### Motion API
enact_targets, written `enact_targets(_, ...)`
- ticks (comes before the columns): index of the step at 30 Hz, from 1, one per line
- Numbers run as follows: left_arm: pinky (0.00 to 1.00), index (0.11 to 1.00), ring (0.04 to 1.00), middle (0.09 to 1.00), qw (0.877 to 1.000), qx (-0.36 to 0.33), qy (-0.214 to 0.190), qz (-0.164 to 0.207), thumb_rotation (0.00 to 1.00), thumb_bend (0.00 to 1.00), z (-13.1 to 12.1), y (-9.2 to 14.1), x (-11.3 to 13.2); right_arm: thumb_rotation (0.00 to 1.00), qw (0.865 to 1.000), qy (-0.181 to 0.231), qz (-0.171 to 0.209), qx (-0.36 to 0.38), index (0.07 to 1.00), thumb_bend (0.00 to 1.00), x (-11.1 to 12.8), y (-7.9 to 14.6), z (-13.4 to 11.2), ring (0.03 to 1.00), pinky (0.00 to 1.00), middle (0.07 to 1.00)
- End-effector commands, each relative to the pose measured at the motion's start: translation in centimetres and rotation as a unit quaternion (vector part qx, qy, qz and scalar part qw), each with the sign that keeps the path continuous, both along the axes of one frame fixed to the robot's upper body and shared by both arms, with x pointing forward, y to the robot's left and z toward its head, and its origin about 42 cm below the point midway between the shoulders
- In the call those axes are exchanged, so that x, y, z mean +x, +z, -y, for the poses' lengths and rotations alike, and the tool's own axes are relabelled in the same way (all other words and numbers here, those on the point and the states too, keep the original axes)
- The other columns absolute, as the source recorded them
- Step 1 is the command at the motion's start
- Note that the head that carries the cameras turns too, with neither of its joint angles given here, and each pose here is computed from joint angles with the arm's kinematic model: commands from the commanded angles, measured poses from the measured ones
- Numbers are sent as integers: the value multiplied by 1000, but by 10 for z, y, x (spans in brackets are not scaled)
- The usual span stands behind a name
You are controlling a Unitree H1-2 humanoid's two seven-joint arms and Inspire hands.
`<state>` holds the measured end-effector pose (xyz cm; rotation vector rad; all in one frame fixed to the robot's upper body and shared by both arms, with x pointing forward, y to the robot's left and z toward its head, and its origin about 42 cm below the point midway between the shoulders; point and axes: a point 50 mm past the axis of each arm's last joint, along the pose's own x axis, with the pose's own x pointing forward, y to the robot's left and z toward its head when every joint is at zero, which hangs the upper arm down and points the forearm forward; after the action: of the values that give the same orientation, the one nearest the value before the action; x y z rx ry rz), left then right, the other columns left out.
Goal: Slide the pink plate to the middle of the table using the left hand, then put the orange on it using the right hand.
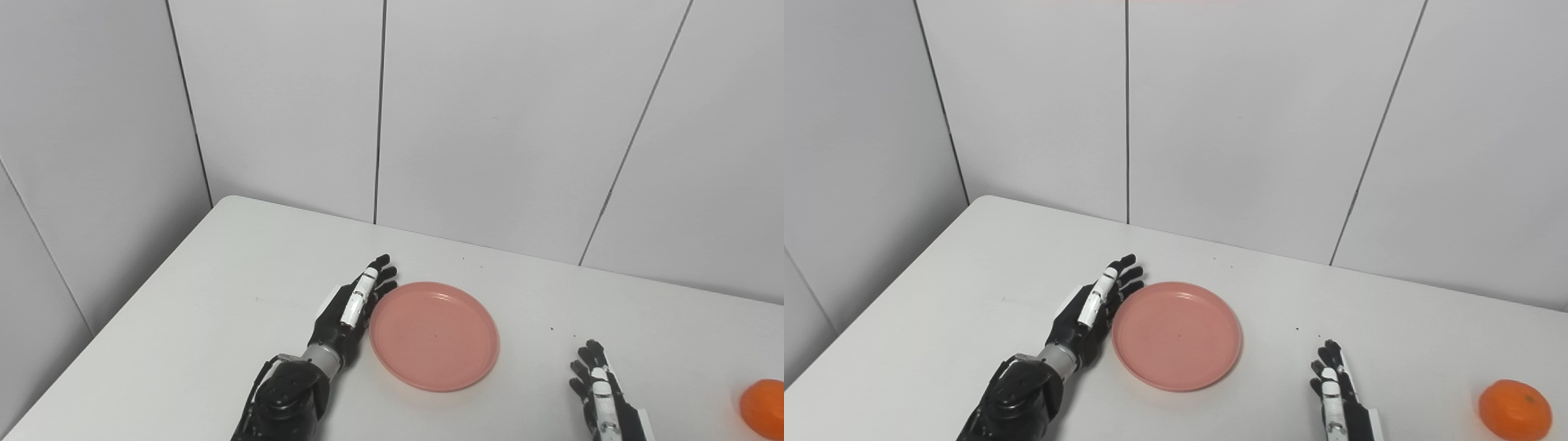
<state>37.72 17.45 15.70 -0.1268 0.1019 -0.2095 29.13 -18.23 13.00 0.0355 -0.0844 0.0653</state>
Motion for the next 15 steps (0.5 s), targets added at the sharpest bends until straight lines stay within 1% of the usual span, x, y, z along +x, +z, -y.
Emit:
enact_targets(1, 924, 914, 929, 928, 999, -19, -43, -20, 1000, 339, 26, 0, -5, 1000, 1000, 8, 24, 4, 948, 229, 5, 8, -6, 934, 923, 945)
enact_targets(4, 916, 917, 921, 927, 999, -22, -40, -22, 1000, 336, 32, -1, -7, 1000, 1000, 8, 23, 6, 946, 246, 5, 8, -6, 935, 927, 944)
enact_targets(10, 928, 920, 928, 935, 999, -27, -40, -15, 1000, 348, 42, -3, -11, 1000, 1000, 8, 24, 6, 948, 238, 6, 11, -9, 936, 923, 946)
enact_targets(15, 924, 919, 933, 938, 999, -35, -31, -7, 1000, 349, 49, -1, -15, 1000, 1000, 10, 20, 7, 951, 234, 5, 12, -10, 940, 927, 949)
